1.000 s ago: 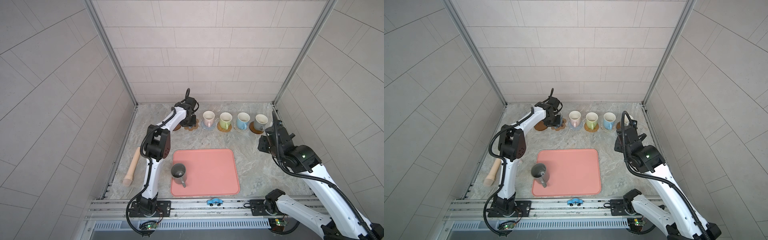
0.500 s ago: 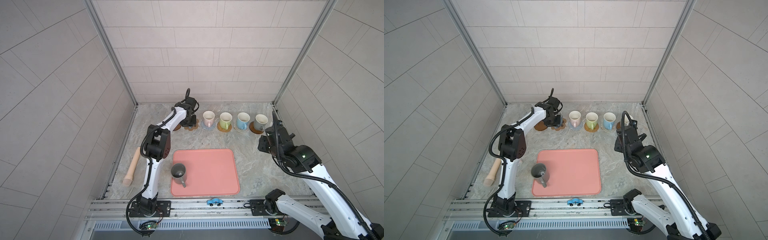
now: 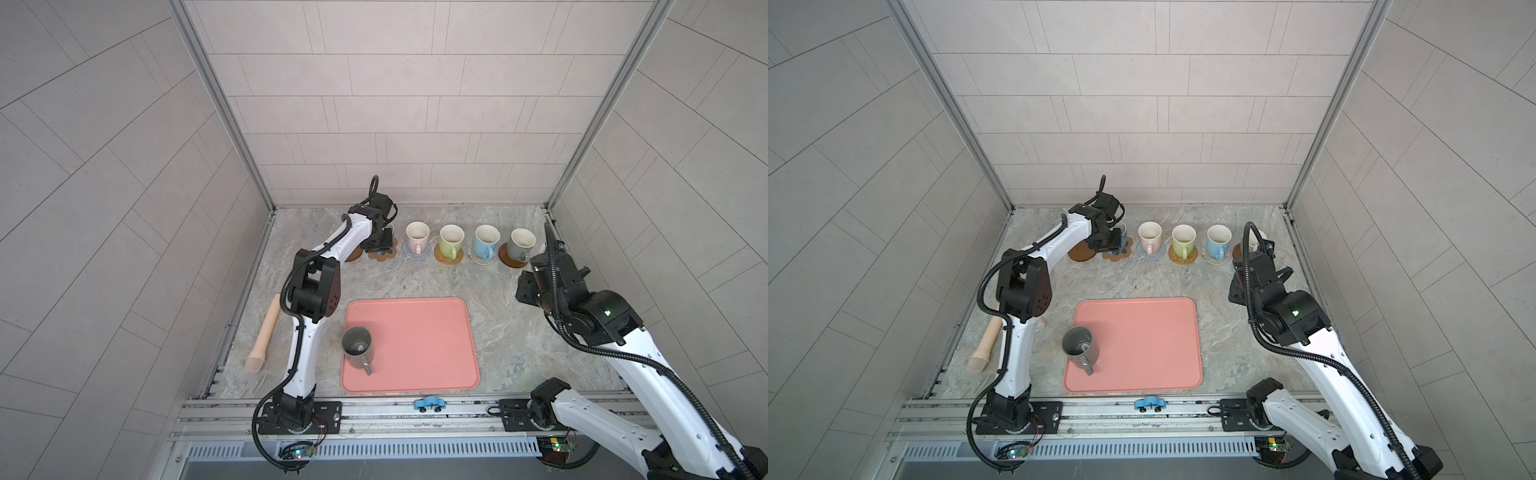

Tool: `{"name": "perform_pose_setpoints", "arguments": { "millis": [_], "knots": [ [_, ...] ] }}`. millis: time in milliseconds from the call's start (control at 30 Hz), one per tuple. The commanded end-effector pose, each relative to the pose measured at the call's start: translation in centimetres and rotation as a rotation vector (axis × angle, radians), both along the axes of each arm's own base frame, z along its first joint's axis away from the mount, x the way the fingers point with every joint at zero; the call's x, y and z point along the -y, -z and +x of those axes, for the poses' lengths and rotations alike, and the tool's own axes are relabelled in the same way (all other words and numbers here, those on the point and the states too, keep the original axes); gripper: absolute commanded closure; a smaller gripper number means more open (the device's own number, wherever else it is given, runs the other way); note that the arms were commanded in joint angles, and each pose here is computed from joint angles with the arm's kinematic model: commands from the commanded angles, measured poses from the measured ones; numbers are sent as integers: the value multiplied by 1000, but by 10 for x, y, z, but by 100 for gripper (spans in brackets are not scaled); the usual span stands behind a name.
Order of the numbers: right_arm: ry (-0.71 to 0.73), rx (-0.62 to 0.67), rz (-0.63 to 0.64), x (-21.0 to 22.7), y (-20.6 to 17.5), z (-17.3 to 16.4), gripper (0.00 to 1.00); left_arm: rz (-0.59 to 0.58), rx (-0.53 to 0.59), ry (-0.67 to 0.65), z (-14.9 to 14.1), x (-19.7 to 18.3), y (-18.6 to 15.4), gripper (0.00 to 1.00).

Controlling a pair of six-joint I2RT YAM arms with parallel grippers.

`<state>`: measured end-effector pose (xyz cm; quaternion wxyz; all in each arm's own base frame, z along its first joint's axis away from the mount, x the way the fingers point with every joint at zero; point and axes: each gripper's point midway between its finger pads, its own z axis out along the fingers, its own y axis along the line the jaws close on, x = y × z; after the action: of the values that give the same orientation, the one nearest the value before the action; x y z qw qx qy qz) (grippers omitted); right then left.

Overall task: Place cups on coasters
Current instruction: Place the cup on the coaster.

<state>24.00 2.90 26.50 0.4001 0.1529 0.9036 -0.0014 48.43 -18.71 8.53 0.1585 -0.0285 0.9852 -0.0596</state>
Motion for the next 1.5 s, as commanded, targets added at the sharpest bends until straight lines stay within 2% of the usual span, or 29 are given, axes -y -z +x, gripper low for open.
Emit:
{"name": "perform_pose_setpoints", "arguments": {
  "millis": [0, 700, 1033, 1467],
  "knots": [
    [25, 0, -14, 6, 0, -3, 49, -29, 12, -15, -7, 1, -15, 58],
    [30, 3, -13, 8, -1, -6, 49, -113, 21, -10, -12, 21, -23, 56],
    [31, 4, -12, 9, -1, -7, 50, -101, 32, -14, -13, 17, -27, 55],
    [32, -9, -14, 9, 6, -9, 49, -78, 149, -38, -19, -3, -83, 53]
  ]
}}
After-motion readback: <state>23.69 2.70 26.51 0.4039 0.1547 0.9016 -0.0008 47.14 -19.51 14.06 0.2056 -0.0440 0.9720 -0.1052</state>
